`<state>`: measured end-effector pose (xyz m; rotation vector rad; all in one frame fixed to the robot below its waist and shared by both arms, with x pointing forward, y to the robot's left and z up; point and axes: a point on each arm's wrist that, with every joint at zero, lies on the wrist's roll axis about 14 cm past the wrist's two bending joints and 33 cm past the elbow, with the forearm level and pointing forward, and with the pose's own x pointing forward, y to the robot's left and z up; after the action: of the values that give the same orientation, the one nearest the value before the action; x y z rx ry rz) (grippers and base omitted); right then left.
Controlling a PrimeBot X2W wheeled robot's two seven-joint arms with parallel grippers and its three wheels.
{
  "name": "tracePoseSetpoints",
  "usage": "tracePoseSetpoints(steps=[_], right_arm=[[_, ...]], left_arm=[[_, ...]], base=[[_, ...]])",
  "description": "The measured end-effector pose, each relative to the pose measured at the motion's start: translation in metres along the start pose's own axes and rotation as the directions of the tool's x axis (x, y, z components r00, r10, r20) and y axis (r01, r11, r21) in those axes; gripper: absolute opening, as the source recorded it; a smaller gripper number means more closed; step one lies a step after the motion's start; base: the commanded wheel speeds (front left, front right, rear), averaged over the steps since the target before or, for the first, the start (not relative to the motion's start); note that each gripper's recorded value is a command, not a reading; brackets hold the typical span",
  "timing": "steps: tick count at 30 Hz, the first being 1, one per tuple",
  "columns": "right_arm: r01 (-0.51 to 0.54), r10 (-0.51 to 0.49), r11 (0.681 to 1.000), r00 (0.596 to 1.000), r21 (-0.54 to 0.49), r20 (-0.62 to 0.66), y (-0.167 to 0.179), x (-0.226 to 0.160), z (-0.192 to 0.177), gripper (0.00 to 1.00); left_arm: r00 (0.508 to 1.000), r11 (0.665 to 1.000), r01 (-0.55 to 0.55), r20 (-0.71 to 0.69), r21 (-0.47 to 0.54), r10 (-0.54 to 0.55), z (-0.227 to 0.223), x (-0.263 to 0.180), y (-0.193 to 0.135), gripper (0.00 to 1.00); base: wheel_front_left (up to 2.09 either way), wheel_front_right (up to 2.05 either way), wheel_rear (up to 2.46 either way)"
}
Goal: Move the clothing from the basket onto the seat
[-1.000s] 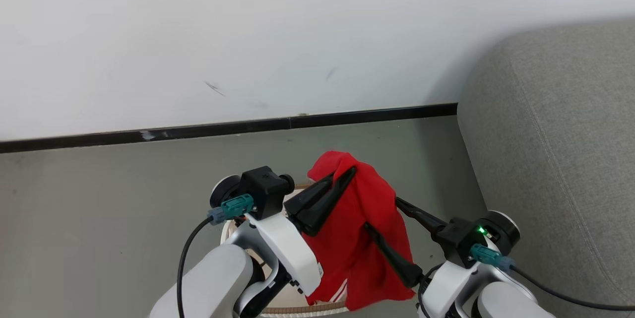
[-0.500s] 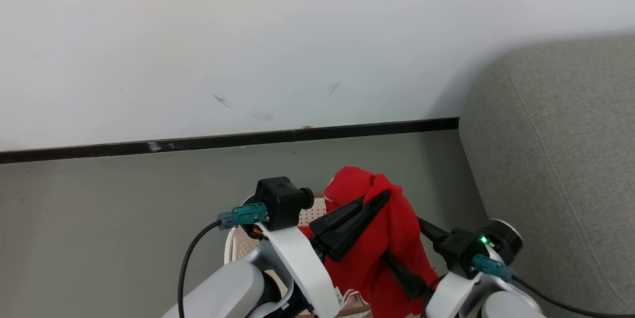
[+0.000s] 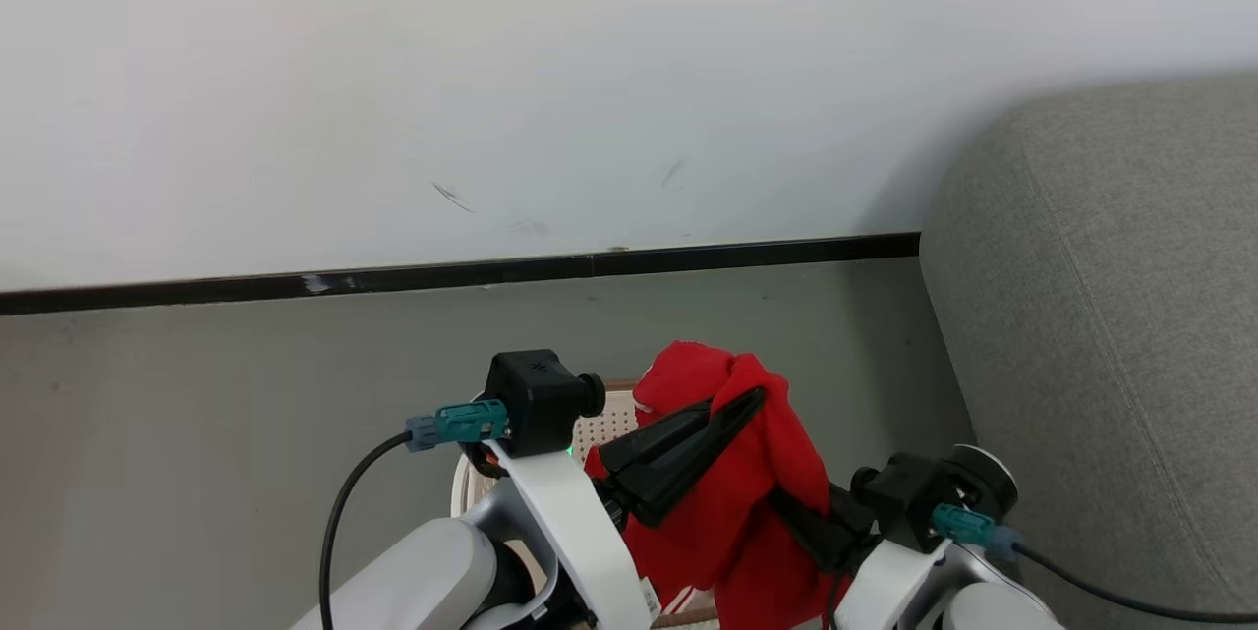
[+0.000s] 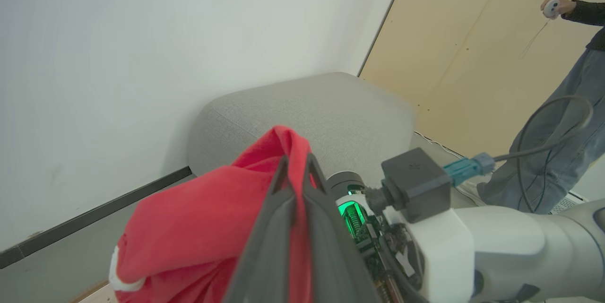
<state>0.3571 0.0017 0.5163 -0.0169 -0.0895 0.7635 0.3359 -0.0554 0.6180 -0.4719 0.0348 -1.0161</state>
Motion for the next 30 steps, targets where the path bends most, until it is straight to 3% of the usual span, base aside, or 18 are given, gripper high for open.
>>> tracePoseSetpoints(steps=[1, 3, 5, 6, 18, 30], right_arm=[[0.006, -0.007, 1.000, 1.000, 0.015, 0.004, -0.001, 0.000, 0.001, 0.00], [0.034, -0.035, 0.997, 0.999, 0.062, 0.015, -0.005, 0.001, 0.003, 0.00], [0.061, -0.063, 0.994, 0.998, 0.092, 0.019, -0.010, -0.001, 0.002, 0.00], [0.074, -0.076, 0.992, 0.997, 0.103, 0.020, -0.014, -0.002, 0.003, 0.00], [0.233, -0.242, 0.958, 0.969, 0.166, 0.039, -0.062, -0.020, 0.008, 0.00], [0.295, -0.306, 0.943, 0.951, 0.155, 0.049, -0.080, -0.036, 0.012, 0.00]], left_arm=[[1.000, 1.000, -0.003, 0.001, 0.002, 0.003, 0.001, -0.001, 0.001, 0.34], [1.000, 1.000, -0.005, 0.001, 0.006, 0.005, 0.001, -0.002, 0.003, 0.45], [1.000, 1.000, -0.009, 0.003, 0.004, 0.009, 0.001, -0.003, 0.004, 0.91], [1.000, 1.000, -0.013, 0.004, 0.003, 0.013, 0.001, -0.005, 0.006, 1.00], [0.998, 0.999, -0.051, 0.048, 0.013, 0.051, -0.004, -0.016, 0.015, 1.00], [0.995, 0.998, -0.029, 0.100, 0.062, 0.023, -0.006, -0.018, 0.007, 1.00]], base=[[0.00, 0.00, 0.00], [0.00, 0.00, 0.00], [0.00, 0.00, 0.00], [0.00, 0.00, 0.00], [0.00, 0.00, 0.00], [0.00, 0.00, 0.00]])
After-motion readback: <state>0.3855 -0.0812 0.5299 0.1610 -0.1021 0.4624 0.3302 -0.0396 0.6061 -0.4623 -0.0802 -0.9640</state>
